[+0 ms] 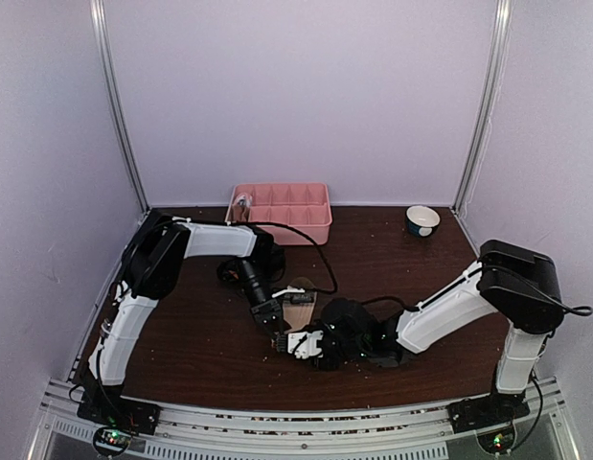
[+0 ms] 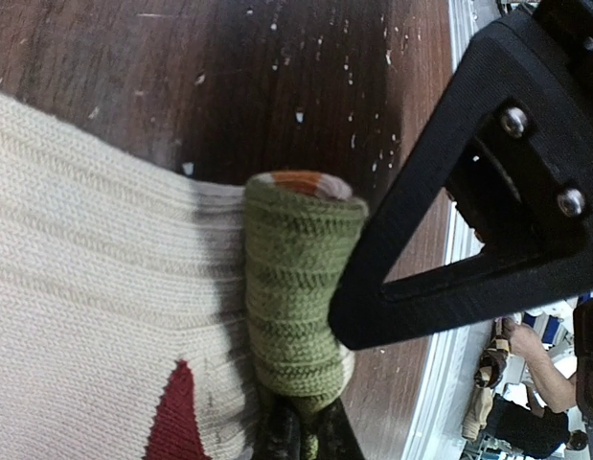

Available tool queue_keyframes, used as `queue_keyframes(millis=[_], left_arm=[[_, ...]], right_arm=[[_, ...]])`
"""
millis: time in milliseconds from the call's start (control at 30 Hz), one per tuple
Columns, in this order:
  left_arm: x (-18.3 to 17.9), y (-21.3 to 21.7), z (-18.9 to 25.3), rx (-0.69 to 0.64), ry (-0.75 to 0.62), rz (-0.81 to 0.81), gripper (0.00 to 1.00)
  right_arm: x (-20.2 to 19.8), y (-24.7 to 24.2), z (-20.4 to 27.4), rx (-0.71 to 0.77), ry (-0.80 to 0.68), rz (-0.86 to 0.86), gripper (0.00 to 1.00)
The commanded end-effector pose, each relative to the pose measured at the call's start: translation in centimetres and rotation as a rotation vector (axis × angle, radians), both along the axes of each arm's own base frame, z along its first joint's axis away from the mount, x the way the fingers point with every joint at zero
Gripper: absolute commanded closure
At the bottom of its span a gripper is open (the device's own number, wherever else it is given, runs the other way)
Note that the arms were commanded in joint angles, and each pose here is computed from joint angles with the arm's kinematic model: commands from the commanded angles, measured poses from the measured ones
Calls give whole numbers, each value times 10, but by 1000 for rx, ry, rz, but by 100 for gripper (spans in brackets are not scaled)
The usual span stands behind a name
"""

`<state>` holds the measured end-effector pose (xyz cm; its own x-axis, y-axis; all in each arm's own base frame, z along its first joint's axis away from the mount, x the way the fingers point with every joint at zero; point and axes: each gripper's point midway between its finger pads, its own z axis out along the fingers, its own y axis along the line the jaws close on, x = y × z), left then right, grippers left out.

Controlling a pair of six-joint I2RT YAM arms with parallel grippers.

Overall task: Roll the socks
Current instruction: Roll the sock at the center of the board.

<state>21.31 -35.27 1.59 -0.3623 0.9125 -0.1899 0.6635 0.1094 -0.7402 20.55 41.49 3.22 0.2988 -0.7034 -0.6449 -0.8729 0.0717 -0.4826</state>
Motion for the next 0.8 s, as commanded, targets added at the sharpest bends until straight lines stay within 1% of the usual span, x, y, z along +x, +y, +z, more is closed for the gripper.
queue_keyframes(millis=[0,200,433,533,633,667,700,733,767], left_arm=[[4,35,-60,194,-86,-88,100],[3,35,-61,191,-82,-92,100],[4,29,-53,151,-79,-72,100],[1,31,-53,147,-74,-86,100],[5,29,-45,107,-81,-66,100],[9,27,-40,86,-89,-50,98],[14,25,-36,64,-107,-39,94],[19,23,-30,40,-127,-29,89],[26,21,-20,8,-161,-16,84]], right_arm=[[10,0,7,-23,-47,-25,64],[11,2,1,-53,-50,-12,65],[5,-5,-34,-138,8,0,70],[4,-9,-47,-162,56,-3,77],[0,-18,-59,-183,121,-12,88],[-1,-21,-63,-185,144,-19,93],[-3,-23,-66,-189,165,-22,98],[-5,-26,-68,-192,188,-26,100],[-8,-27,-71,-189,212,-28,100]])
